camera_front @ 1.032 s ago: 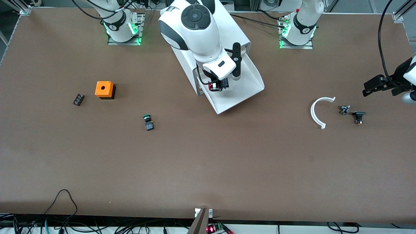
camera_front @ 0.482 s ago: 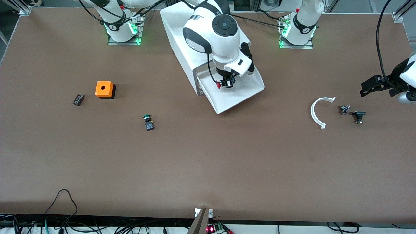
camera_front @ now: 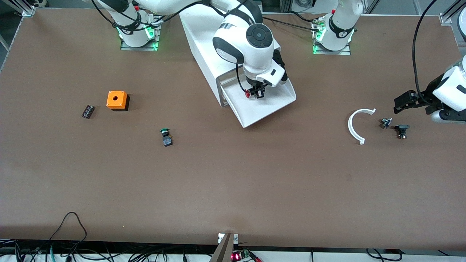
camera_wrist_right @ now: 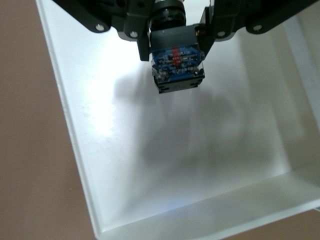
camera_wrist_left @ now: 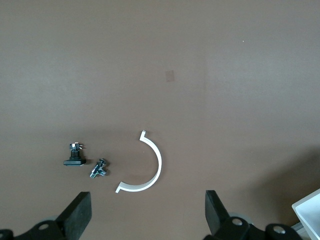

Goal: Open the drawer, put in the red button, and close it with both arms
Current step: 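Lower the red button into the drawer and open the right gripper, then bring both grippers to the drawer front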

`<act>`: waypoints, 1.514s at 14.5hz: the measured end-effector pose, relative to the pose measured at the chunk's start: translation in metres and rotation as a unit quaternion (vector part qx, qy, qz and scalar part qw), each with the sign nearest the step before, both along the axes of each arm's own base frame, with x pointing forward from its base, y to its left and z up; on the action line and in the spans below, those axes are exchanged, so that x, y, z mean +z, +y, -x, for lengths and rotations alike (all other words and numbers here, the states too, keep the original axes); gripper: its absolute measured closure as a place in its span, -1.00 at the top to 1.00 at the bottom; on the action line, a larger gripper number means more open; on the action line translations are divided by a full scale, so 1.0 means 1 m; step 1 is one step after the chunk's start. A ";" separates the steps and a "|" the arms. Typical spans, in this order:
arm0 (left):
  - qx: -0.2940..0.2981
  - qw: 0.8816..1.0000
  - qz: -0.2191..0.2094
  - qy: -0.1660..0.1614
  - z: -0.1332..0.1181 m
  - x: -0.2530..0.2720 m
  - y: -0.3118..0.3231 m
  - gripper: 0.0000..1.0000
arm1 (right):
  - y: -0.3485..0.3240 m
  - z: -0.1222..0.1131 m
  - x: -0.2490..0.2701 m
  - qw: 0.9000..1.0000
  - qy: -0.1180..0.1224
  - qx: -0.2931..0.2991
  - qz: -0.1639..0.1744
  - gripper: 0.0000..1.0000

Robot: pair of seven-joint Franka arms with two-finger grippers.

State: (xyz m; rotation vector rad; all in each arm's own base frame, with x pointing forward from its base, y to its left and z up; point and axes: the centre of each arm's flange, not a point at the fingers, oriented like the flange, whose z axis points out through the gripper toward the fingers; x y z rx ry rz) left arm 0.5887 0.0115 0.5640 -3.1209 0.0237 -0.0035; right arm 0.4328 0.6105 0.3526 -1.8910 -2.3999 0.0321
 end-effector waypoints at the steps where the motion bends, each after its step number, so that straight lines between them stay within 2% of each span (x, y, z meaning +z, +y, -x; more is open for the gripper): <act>1: 0.000 1.000 0.000 -0.001 -0.001 -0.001 0.000 1.00 | 0.001 0.001 -0.007 1.000 0.004 0.001 0.003 -0.16; 4: 0.007 1.000 0.004 -0.012 -0.015 -0.019 -0.004 1.00 | 0.004 0.005 -0.022 1.000 0.012 -0.003 0.010 -0.13; 7: 0.042 0.999 0.014 -0.013 -0.034 -0.066 -0.044 1.00 | 0.006 0.004 -0.015 0.999 0.007 -0.045 0.002 0.41; 10: 0.085 0.996 0.029 -0.015 -0.035 -0.129 -0.101 1.00 | 0.006 -0.008 0.041 0.996 -0.022 -0.079 -0.033 0.99; 13: 0.127 0.991 0.047 -0.016 -0.019 -0.184 -0.154 1.00 | -0.027 -0.038 0.110 0.990 -0.055 -0.121 -0.054 1.00; 15: 0.154 0.986 0.064 0.000 0.000 -0.210 -0.183 1.00 | -0.074 -0.073 0.145 0.979 -0.074 -0.189 -0.038 1.00; 17: 0.166 0.982 0.082 0.028 0.018 -0.227 -0.205 1.00 | -0.132 -0.121 0.158 0.949 -0.096 -0.299 -0.020 1.00; 18: 0.165 0.982 0.085 0.038 0.026 -0.233 -0.215 1.00 | -0.158 -0.143 0.158 0.929 -0.102 -0.356 -0.014 1.00; 20: 0.149 0.984 0.088 0.042 0.040 -0.241 -0.239 1.00 | -0.204 -0.176 0.157 0.881 -0.111 -0.460 -0.004 1.00; 22: 0.133 0.986 0.090 0.042 0.056 -0.250 -0.260 1.00 | -0.236 -0.193 0.153 0.824 -0.118 -0.555 0.009 1.00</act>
